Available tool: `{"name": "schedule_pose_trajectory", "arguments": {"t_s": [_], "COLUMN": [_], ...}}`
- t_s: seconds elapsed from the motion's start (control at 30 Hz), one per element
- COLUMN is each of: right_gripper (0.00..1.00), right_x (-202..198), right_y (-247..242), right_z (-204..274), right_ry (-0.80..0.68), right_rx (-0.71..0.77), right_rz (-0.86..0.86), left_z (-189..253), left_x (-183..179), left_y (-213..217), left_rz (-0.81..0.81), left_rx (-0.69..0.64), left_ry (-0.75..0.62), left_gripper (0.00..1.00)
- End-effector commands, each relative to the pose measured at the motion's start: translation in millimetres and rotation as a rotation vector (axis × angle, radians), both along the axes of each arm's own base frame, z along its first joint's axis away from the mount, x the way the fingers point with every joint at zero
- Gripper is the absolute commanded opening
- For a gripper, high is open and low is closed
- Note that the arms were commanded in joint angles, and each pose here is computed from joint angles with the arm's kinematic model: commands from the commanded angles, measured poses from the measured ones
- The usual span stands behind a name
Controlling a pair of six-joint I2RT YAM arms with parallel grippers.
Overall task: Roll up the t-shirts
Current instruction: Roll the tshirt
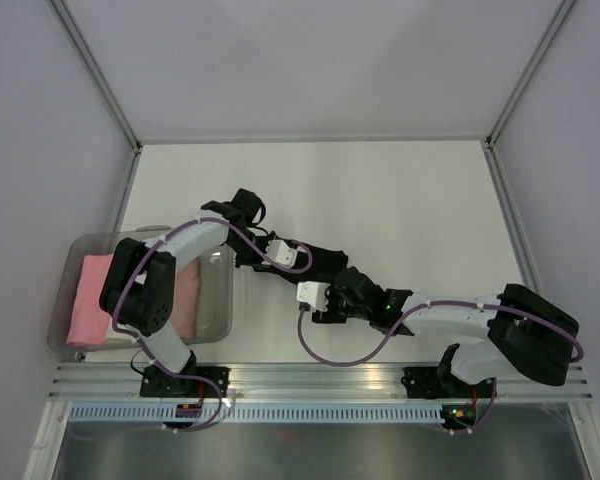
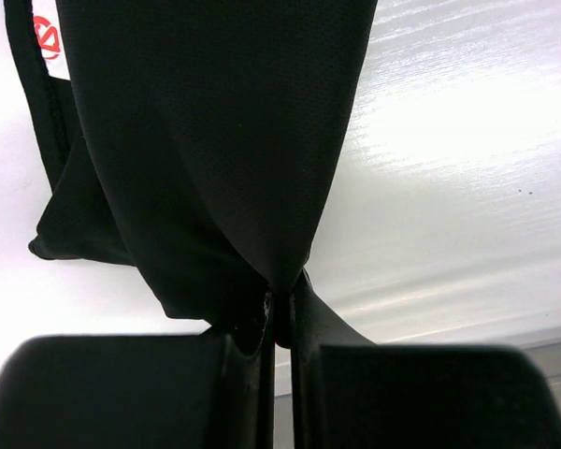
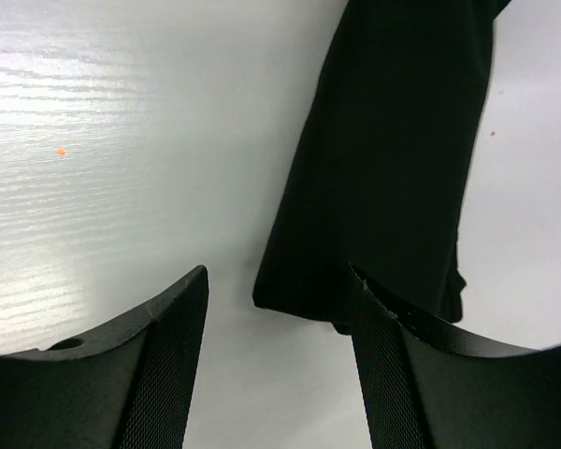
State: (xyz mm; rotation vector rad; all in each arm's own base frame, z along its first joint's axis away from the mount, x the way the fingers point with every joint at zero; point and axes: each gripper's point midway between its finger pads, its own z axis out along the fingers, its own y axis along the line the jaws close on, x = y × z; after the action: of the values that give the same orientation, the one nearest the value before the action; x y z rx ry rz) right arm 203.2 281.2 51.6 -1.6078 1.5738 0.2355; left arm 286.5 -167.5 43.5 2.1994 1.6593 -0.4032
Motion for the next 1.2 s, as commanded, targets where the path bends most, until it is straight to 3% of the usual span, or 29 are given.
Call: {"name": "schedule_pose_trajectory", "arguments": {"t_s": [0.0, 0.17, 0.27, 0.33, 0.4, 0.43, 0.6, 0.93, 1.17], "right_gripper": [0.67, 0.65, 0.58, 0.28, 0.07, 0.02, 0.01, 0.0, 0.0], "right_x": [22, 46, 50, 48, 45, 44, 16, 0, 25], "right_y": [3, 7, 5, 3, -1, -1, -5, -16, -23], "right_z": [-3, -10, -9, -8, -7, 0, 9, 27, 26], "right_ry": [-0.076, -0.091, -0.062, -0.02, 0.025, 0.038, 0.332, 0.835, 0.995], "right_rx": [-0.029, -0.069, -0.057, -0.039, -0.032, -0.009, 0.059, 0.267, 0.402], "right_rz": [-0.088, -0.22, -0.259, -0.266, -0.249, -0.242, -0.11, -0.192, -0.311], "left_z": [11, 13, 13, 13, 14, 15, 25, 42, 31], "left_x": [-1, -4, -7, -10, -14, -16, -31, -63, -55], "left_y": [-12, -11, -8, -5, -3, -1, 4, 14, 17], "left_rz": [0.021, 0.004, -0.004, -0.015, -0.027, -0.031, -0.066, -0.036, 0.036], "left_rx": [-0.064, -0.065, -0.061, -0.059, -0.055, -0.051, -0.031, -0.021, 0.02], "left_ry": [0.039, 0.043, 0.049, 0.061, 0.081, 0.089, 0.169, 0.342, 0.453], "left_gripper": [0.02, 0.02, 0.02, 0.02, 0.02, 0.02, 0.02, 0.02, 0.03]}}
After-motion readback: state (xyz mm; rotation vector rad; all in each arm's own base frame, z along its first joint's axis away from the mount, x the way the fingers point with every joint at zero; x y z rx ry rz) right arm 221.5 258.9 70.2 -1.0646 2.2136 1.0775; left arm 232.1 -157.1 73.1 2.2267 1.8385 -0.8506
